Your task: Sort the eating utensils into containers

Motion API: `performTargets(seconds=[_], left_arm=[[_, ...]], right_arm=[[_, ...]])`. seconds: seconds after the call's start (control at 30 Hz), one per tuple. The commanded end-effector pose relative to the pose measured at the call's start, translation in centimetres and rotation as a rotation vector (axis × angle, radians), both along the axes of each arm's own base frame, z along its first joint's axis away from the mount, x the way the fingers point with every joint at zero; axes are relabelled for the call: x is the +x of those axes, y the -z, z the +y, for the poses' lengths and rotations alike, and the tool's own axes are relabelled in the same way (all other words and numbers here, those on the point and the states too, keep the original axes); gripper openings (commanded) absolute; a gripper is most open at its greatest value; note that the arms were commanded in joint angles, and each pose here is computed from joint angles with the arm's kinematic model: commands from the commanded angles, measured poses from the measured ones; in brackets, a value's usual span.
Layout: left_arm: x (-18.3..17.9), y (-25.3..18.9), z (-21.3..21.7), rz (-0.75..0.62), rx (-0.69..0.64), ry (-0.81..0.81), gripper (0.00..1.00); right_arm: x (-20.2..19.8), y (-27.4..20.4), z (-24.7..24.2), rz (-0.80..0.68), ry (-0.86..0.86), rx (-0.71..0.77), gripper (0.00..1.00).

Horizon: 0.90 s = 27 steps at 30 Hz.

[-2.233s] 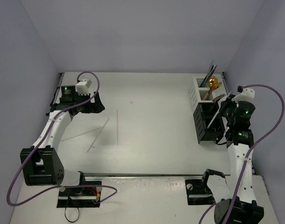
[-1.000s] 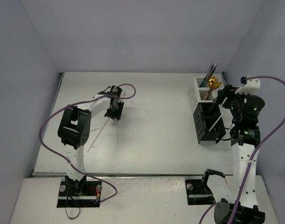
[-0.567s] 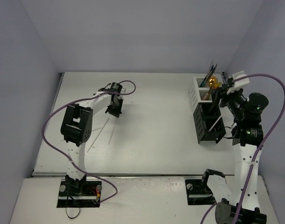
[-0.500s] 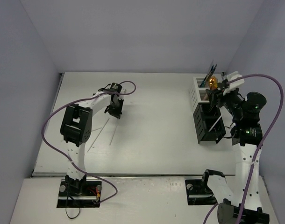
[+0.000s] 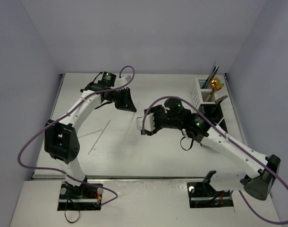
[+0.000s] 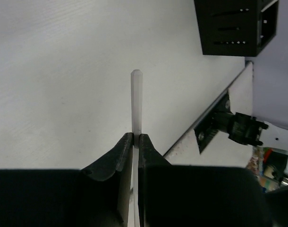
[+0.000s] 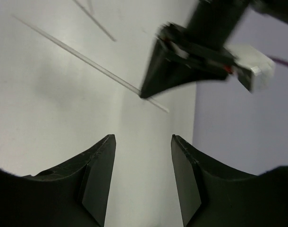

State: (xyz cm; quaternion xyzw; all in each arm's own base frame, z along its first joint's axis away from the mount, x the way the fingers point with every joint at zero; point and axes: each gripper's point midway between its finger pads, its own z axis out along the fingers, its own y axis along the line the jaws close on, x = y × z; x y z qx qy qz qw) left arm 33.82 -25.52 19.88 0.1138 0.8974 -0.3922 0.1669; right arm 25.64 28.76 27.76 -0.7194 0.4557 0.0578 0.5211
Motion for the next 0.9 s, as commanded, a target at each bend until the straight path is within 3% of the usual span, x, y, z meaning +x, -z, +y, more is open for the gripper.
performTargets(seconds=[0.0, 0.7, 0.77, 0.87], left_arm=[[-2.3, -2.5, -1.5, 0.091, -0.148, 0.074, 0.0], [-3.9, -0.3, -1.5, 0.201, -0.122, 0.093, 0.0], [-3.9, -0.2, -1.5, 0.203, -0.12, 0.092, 0.0], [-4.0, 0.1, -1.4, 0.207, -0.109, 0.089, 0.0]], right_arm=[[-1.4, 1.2, 2.8, -0.161, -0.131, -0.144, 0.49], [-2.8, 10.9, 8.5, -0.253, -0.401, -0.467, 0.48], [-2.5, 11.3, 8.7, -0.255, -0.404, -0.48, 0.42], [-2.1, 11.2, 9.3, -0.255, -0.397, -0.478, 0.21]])
